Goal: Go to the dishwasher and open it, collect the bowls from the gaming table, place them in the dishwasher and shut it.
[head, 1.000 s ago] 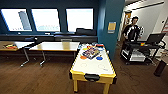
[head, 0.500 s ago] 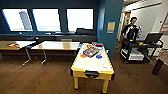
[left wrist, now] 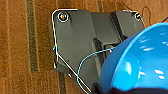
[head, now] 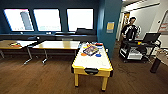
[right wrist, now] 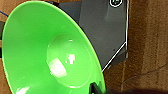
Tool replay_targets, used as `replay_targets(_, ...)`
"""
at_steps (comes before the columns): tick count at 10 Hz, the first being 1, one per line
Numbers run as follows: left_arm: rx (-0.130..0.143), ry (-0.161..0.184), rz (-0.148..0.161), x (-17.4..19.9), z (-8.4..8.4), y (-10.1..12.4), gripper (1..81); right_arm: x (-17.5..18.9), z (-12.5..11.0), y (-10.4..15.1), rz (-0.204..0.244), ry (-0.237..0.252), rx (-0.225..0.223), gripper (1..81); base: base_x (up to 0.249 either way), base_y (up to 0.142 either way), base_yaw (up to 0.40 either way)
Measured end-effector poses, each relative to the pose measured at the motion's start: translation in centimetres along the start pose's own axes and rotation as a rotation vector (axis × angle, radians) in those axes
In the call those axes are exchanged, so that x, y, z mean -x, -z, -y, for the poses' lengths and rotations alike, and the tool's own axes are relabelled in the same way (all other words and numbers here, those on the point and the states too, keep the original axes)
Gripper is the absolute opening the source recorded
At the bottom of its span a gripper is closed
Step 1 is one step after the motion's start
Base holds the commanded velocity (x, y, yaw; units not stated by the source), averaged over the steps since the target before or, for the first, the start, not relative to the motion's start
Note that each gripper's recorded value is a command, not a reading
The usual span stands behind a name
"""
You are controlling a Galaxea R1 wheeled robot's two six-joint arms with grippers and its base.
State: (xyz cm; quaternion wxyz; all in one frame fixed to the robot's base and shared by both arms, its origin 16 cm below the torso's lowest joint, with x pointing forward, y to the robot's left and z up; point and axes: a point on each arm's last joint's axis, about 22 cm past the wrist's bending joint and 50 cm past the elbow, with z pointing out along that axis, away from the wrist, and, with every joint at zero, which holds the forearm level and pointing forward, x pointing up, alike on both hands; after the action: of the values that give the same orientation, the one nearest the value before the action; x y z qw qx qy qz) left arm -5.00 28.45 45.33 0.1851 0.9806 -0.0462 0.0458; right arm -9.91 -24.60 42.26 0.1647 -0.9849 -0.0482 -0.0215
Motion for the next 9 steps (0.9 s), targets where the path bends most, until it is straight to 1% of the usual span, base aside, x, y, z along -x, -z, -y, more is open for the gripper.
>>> replay_targets(2, 0.0, -0.002, 0.006, 0.5, 0.0, 0.0, 1.0, 0.5, 0.0, 0.0, 0.005, 0.0, 0.001, 1.0, -0.041, 0.0, 0.0)
replay_targets(3, -0.001, -0.003, 0.016, 1.1, 0.0, 0.1, 1.0, 0.8, 0.1, 0.0, 0.01, 0.0, 0.0, 1.0, 0.0, 0.0, 0.0)
replay_targets(4, 0.0, -0.006, 0.015, 1.0, -0.1, 0.1, 1.0, 0.8, 0.1, 0.1, 0.01, -0.001, 0.001, 1.0, 0.0, 0.0, 0.0)
replay_targets(6, 0.0, -0.01, -0.005, -0.4, 0.0, 0.0, 1.0, -0.4, 0.0, 0.0, -0.005, 0.004, -0.001, 1.0, 0.0, 0.0, 0.0)
replay_targets(8, 0.004, -0.009, -0.002, -0.1, -0.3, -0.1, 1.0, 0.0, 0.0, 0.0, 0.001, 0.002, -0.001, 1.0, 0.0, 0.0, 0.0)
replay_targets(9, 0.006, -0.008, -0.006, 0.0, -0.3, -0.1, 1.0, 0.1, 0.0, 0.0, 0.001, 0.002, -0.001, 1.0, 0.0, 0.0, 0.0)
